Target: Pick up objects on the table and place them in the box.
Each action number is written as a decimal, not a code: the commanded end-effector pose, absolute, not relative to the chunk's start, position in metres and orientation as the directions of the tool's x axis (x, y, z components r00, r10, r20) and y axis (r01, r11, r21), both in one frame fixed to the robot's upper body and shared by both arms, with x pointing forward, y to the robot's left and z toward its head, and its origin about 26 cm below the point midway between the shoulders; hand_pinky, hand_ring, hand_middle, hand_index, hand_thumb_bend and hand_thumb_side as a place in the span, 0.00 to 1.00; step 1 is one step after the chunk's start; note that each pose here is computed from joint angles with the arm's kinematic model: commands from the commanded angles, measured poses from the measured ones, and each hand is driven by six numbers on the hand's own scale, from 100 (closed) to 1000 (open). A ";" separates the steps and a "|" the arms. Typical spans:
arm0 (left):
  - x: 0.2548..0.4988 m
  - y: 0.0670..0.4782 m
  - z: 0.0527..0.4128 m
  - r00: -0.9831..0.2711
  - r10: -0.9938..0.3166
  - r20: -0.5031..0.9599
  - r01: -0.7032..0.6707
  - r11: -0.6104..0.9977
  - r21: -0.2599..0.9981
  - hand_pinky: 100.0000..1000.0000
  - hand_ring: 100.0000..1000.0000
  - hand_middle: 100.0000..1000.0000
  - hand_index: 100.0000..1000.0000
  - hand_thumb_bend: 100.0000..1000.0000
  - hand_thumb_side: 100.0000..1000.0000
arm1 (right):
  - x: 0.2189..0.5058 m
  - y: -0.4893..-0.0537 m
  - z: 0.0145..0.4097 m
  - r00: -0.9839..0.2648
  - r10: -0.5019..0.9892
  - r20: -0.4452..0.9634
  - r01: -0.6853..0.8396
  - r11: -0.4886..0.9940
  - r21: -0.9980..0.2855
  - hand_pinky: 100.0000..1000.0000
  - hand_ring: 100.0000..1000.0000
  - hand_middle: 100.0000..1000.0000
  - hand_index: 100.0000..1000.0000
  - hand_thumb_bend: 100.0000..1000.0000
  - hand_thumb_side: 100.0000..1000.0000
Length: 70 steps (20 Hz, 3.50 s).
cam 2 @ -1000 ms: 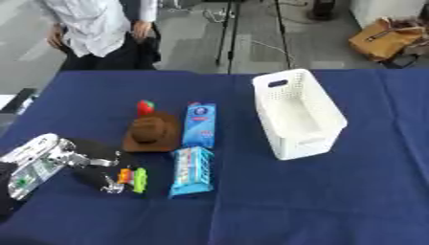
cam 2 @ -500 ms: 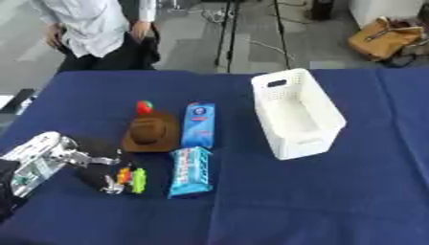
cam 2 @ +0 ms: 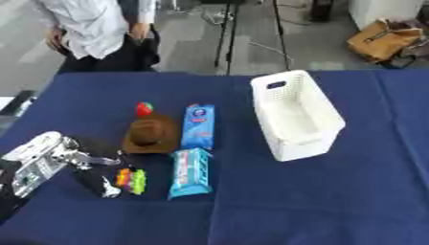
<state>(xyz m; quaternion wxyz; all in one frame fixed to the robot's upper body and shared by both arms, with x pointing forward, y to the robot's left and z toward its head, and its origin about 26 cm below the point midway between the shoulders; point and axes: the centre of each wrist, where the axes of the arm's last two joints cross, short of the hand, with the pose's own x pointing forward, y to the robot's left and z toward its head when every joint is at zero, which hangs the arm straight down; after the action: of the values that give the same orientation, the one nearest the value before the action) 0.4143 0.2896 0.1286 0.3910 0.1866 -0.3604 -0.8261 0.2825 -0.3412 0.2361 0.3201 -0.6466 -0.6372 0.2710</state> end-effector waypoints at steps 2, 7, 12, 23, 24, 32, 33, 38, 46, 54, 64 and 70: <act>0.416 0.294 0.130 -0.641 -0.766 -0.049 0.523 -0.482 0.703 1.00 0.93 0.89 1.00 0.28 0.65 | 0.280 -0.341 0.246 0.027 0.998 0.051 0.677 0.019 -0.736 0.85 0.89 0.82 0.77 0.00 1.00; 0.415 0.292 0.127 -0.638 -0.769 -0.047 0.510 -0.467 0.722 1.00 0.90 0.85 1.00 0.28 0.69 | 0.280 -0.341 0.245 0.026 0.998 0.055 0.679 0.023 -0.734 0.85 0.89 0.82 0.77 0.00 1.00; 0.416 0.291 0.123 -0.630 -0.775 -0.050 0.512 -0.464 0.723 1.00 0.88 0.82 1.00 0.29 0.70 | 0.280 -0.341 0.245 0.026 0.998 0.058 0.681 0.025 -0.732 0.84 0.89 0.82 0.76 0.00 1.00; 0.416 0.288 0.117 -0.631 -0.773 -0.057 0.518 -0.475 0.711 1.00 0.84 0.76 1.00 0.29 0.69 | 0.280 -0.341 0.245 0.022 0.998 0.064 0.694 0.031 -0.719 0.84 0.89 0.81 0.76 0.00 1.00; 0.416 0.288 0.116 -0.631 -0.774 -0.056 0.520 -0.476 0.710 1.00 0.83 0.76 1.00 0.30 0.70 | 0.280 -0.341 0.245 0.021 0.998 0.064 0.695 0.032 -0.719 0.84 0.89 0.81 0.76 0.00 1.00; 0.416 0.284 0.111 -0.647 -0.758 -0.081 0.513 -0.511 0.689 1.00 0.75 0.68 0.95 0.20 0.57 | 0.280 -0.341 0.245 0.014 0.997 0.072 0.704 0.041 -0.709 0.84 0.88 0.81 0.76 0.00 1.00; 0.416 0.284 0.110 -0.647 -0.758 -0.080 0.513 -0.511 0.690 1.00 0.75 0.68 0.95 0.20 0.57 | 0.280 -0.341 0.245 0.013 0.997 0.072 0.705 0.042 -0.708 0.84 0.88 0.81 0.76 0.00 1.00; 0.417 0.282 0.112 -0.643 -0.761 -0.080 0.511 -0.505 0.695 1.00 0.66 0.56 0.81 0.08 0.53 | 0.280 -0.341 0.245 0.008 0.997 0.073 0.708 0.046 -0.705 0.84 0.88 0.80 0.76 0.00 1.00; 0.419 0.279 0.114 -0.633 -0.771 -0.072 0.515 -0.489 0.704 1.00 0.59 0.50 0.75 0.08 0.58 | 0.280 -0.342 0.244 0.012 0.997 0.075 0.708 0.045 -0.705 0.84 0.88 0.80 0.76 0.00 1.00; 0.420 0.277 0.114 -0.630 -0.774 -0.070 0.520 -0.487 0.702 1.00 0.50 0.43 0.68 0.09 0.60 | 0.280 -0.342 0.244 0.010 0.997 0.076 0.709 0.047 -0.704 0.84 0.89 0.80 0.76 0.00 1.00; 0.423 0.278 0.126 -0.621 -0.778 -0.098 0.504 -0.492 0.710 1.00 0.48 0.42 0.64 0.03 0.54 | 0.279 -0.343 0.243 0.011 0.997 0.076 0.710 0.046 -0.702 0.84 0.89 0.80 0.75 0.00 1.00; 0.428 0.277 0.143 -0.614 -0.777 -0.137 0.469 -0.499 0.729 1.00 0.46 0.41 0.63 0.03 0.48 | 0.279 -0.343 0.242 0.012 0.997 0.076 0.710 0.045 -0.703 0.84 0.89 0.80 0.76 0.00 1.00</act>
<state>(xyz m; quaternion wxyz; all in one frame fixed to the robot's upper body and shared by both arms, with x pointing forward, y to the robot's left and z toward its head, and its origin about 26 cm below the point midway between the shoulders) 0.4253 0.2695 0.1327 0.3748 0.2141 -0.3451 -0.8334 0.2817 -0.3418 0.2325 0.3120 -0.6402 -0.6569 0.2474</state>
